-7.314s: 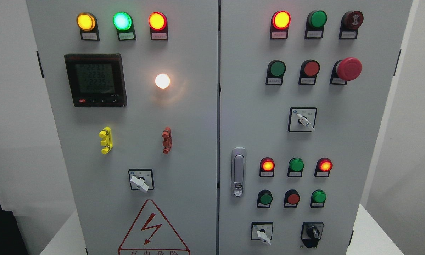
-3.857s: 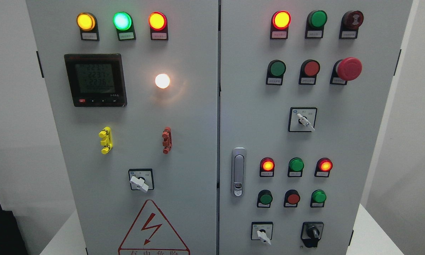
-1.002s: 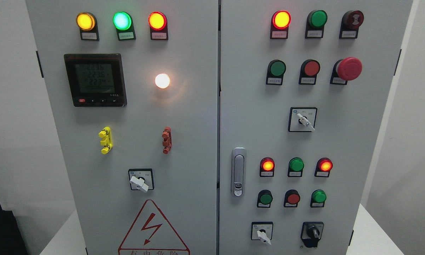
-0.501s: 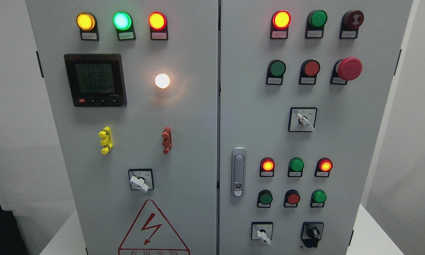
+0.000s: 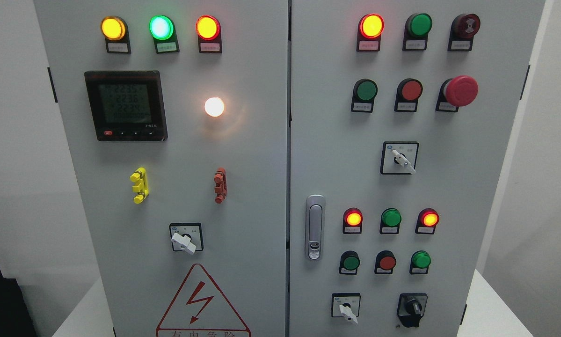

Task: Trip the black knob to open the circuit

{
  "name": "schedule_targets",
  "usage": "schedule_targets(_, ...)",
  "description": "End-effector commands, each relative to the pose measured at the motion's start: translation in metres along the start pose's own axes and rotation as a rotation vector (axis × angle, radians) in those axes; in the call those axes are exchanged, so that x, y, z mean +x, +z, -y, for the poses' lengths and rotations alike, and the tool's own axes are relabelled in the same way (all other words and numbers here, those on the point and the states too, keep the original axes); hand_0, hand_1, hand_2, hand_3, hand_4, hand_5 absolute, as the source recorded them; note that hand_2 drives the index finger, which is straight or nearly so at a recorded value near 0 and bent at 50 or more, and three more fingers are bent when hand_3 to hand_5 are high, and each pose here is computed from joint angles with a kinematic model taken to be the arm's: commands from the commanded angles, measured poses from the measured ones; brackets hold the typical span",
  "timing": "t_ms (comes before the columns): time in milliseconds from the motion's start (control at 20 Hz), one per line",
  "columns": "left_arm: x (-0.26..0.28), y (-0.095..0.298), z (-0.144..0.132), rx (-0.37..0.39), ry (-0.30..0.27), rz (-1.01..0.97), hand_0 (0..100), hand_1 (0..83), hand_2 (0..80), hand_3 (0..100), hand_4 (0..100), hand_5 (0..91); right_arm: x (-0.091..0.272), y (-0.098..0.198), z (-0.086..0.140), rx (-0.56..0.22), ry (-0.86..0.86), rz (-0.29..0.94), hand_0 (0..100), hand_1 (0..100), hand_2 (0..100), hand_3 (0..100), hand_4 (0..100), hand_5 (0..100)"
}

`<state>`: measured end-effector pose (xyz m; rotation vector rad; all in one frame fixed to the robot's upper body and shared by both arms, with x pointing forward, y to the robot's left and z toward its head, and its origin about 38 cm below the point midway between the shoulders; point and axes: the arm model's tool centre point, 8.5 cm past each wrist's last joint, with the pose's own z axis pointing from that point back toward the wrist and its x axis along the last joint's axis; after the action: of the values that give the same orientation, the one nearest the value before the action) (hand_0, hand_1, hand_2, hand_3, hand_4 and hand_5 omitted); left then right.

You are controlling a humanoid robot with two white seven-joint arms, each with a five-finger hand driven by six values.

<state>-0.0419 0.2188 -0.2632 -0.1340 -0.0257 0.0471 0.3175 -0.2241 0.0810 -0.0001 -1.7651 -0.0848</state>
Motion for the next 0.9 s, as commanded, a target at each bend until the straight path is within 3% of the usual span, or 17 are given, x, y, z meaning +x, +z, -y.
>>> schedule_targets(0,-0.001,0.000,0.000,0.000,-0.022,-0.006,12,38.9,0.0,0,0,0.0,0.025,-0.014,0.008,-0.006,0.018,0.067,0,0,0,100,100,100)
schedule_targets(852,-0.001,0.000,0.000,0.000,-0.022,-0.006,12,38.9,0.0,0,0,0.0,0.038,-0.031,0.014,-0.006,0.013,0.093,0,0,0,100,100,100)
